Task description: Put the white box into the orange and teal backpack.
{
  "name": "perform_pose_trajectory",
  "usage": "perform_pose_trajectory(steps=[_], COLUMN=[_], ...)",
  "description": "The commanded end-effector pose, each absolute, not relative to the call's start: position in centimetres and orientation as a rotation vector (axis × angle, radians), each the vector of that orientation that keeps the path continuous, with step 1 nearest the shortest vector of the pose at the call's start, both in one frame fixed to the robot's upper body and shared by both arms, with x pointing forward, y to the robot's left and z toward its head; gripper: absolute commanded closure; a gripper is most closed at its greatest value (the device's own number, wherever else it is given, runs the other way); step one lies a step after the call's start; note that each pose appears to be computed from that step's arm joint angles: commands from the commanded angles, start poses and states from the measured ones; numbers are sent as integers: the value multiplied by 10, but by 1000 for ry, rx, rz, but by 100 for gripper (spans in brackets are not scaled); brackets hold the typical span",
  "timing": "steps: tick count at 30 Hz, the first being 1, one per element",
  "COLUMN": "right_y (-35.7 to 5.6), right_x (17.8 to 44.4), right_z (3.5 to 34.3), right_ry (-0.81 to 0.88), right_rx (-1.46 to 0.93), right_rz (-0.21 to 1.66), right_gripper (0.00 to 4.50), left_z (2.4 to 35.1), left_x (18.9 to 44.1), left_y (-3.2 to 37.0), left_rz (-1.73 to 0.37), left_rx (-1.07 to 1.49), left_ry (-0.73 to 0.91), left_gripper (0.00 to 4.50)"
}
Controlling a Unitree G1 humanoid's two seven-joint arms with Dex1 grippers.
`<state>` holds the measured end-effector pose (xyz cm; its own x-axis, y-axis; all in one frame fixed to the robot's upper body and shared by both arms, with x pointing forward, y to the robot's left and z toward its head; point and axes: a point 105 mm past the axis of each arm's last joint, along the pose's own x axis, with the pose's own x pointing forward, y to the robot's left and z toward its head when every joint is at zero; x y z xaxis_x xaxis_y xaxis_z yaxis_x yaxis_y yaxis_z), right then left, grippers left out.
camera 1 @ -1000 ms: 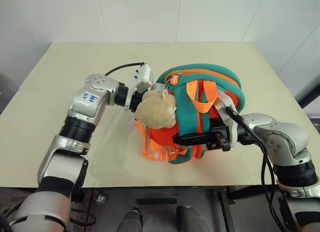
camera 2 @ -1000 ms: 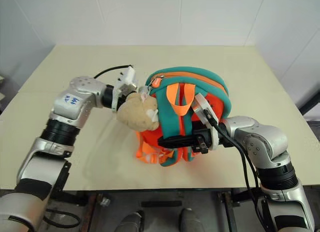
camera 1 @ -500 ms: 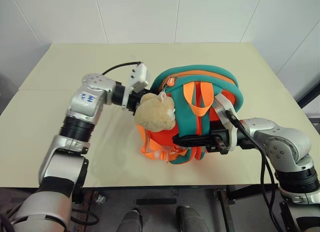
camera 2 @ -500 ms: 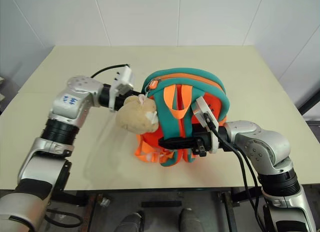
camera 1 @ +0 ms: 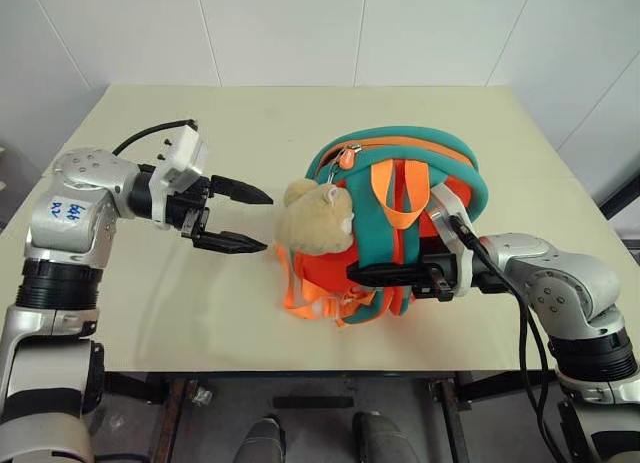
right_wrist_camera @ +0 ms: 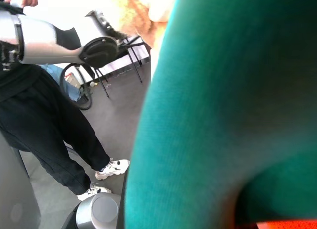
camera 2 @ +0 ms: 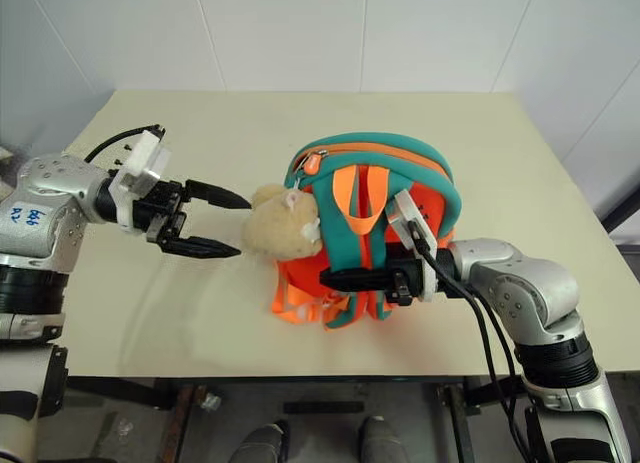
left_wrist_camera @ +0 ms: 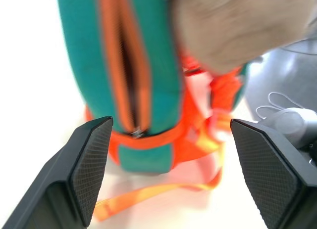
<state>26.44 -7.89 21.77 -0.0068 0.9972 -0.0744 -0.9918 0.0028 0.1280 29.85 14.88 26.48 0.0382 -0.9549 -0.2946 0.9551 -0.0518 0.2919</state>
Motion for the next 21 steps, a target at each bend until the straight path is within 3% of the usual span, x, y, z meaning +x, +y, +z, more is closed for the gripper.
perform_pose_trajectory(steps=[1,8,21], right_y=[-76,-70,-63], right_x=[265,271,268], right_z=[224,225,226], right_ry=[125,119,99], right_rx=[23,31,40], right_rz=[1589,1607,1621], right_gripper=[450,450,450], left_z=[280,285,283], left_x=[281,259,281], left_y=[139,110,89], left_rz=[-1589,-1596,-1456], left_rx=[471,416,320], left_ry=[-88,-177,-277], left_gripper=[46,46,46])
